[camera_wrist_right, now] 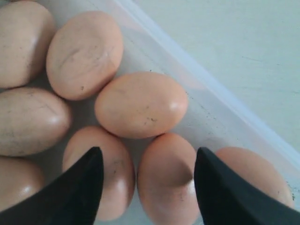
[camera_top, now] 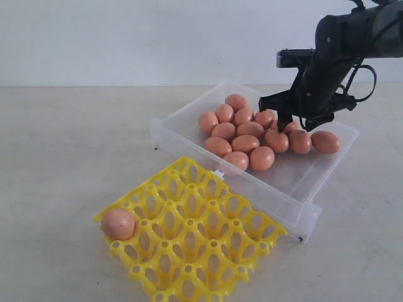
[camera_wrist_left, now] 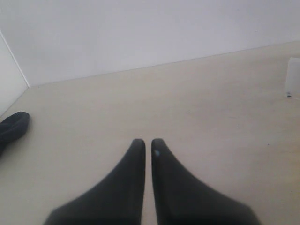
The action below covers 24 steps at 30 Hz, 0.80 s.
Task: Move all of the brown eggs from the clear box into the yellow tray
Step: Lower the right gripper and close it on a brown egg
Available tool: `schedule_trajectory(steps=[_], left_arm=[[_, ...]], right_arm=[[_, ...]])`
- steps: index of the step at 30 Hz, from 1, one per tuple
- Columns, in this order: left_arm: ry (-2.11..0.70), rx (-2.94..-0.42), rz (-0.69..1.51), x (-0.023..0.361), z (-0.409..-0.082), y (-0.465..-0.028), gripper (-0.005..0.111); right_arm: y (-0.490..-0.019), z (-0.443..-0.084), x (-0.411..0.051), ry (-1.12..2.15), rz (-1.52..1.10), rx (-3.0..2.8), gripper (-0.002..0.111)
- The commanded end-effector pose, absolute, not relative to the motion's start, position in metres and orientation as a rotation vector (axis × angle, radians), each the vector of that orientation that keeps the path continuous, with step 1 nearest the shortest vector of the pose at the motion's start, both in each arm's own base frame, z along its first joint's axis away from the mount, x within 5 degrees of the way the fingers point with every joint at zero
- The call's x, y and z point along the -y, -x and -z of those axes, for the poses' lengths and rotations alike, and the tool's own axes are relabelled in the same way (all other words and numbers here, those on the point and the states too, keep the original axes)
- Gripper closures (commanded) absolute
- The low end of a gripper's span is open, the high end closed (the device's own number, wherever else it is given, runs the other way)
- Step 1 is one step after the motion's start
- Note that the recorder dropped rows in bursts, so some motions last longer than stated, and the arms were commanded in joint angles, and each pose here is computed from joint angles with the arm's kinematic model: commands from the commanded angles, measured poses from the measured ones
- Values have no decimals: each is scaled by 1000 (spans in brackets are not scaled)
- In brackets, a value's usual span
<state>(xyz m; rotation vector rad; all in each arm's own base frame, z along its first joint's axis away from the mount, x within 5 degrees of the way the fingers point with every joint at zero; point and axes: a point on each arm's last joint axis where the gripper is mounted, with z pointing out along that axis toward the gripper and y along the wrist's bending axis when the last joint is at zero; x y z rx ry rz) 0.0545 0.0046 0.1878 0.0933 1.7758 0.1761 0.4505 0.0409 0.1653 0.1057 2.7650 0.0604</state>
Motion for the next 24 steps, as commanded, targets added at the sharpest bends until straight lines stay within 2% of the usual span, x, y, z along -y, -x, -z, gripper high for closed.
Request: schedule_trajectory(steps=[1, 13, 14, 15, 16, 17, 21, 24], left_arm=[[-86, -1777, -172, -5, -187, -54, 103], [-86, -1777, -172, -5, -187, -54, 103], [-86, -1777, -172, -5, -187, -54, 103], [-86, -1777, -172, -5, -187, -54, 103], [-86, -1777, -172, -5, -187, -54, 103], [-86, -1777, -172, -5, -187, -54, 103], [-86, -1777, -172, -5, -187, -54, 103], [-86, -1777, -172, -5, -187, -54, 103]], right_arm=[[-450, -152, -40, -128, -41, -2814, 57], [-445, -146, -38, -89, -9, -2875, 57], [-446, -147, -38, -89, -9, -2873, 61], [-446, -147, -38, -75, -8, -2873, 77], [-445, -146, -38, -45, -3, -2878, 103], [-445, -146, -38, -35, -1, -2878, 108], [-445, -150, -38, 56, 10, -2869, 109], [-443, -179, -40, 127, -22, -2797, 109]])
